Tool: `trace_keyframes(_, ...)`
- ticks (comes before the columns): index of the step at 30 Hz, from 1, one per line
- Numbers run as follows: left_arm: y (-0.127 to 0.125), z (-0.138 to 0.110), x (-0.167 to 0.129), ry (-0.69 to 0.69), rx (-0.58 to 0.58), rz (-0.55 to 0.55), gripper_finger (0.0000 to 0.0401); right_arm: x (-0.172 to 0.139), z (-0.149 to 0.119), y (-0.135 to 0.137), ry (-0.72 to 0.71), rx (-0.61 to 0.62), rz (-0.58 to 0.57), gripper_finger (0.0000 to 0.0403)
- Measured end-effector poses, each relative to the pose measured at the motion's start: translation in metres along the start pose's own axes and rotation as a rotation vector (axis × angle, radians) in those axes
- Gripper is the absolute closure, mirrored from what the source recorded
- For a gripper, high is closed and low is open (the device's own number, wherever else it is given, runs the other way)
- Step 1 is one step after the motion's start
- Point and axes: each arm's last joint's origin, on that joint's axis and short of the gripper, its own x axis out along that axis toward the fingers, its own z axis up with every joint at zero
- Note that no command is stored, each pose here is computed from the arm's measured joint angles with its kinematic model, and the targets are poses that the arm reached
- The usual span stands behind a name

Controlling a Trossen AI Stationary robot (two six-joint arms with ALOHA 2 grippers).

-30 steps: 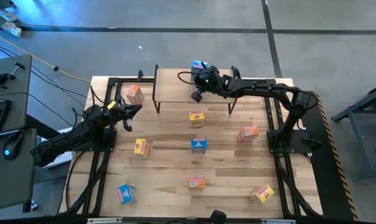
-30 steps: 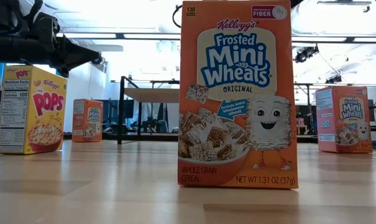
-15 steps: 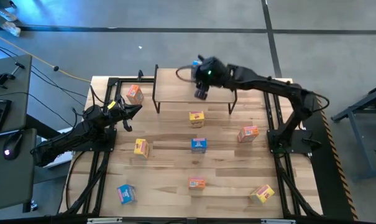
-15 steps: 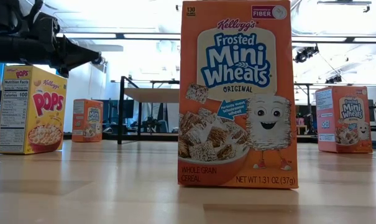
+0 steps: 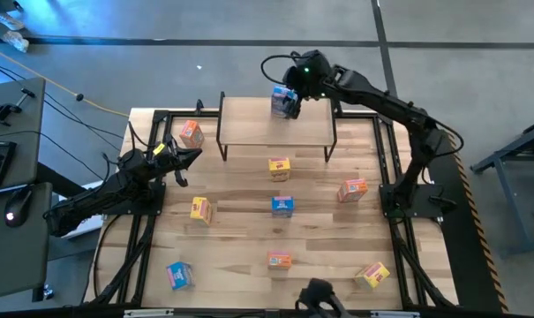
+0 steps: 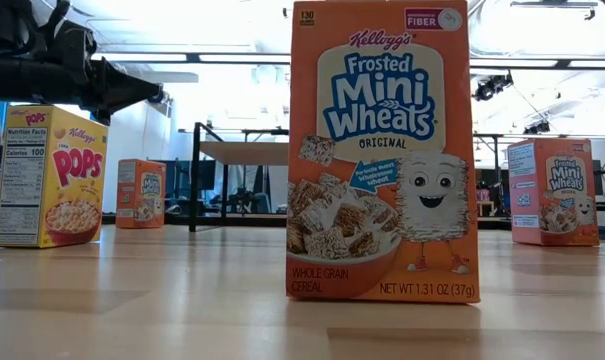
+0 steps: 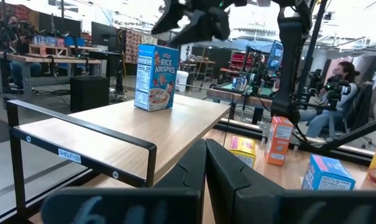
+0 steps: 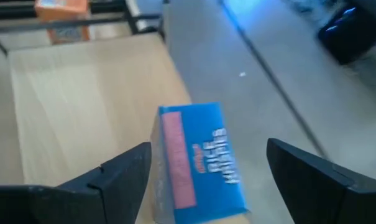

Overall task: Stack cereal on shelf
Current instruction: Put the top right blue cereal box on the shelf

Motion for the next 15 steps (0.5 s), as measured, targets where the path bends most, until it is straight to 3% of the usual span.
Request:
trace_keyframes(10,0.0,0.0,0.0,0.004,0.008,0.001,0.0398,0.023,-0.008,-0.001,0.043,0.011,0.046,0.0094)
trace_keyframes(15,0.0,0.0,0.0,0.006,0.009,0.002,0.0398,0.022,-0.008,0.0,0.038,0.034,0.072,0.0119)
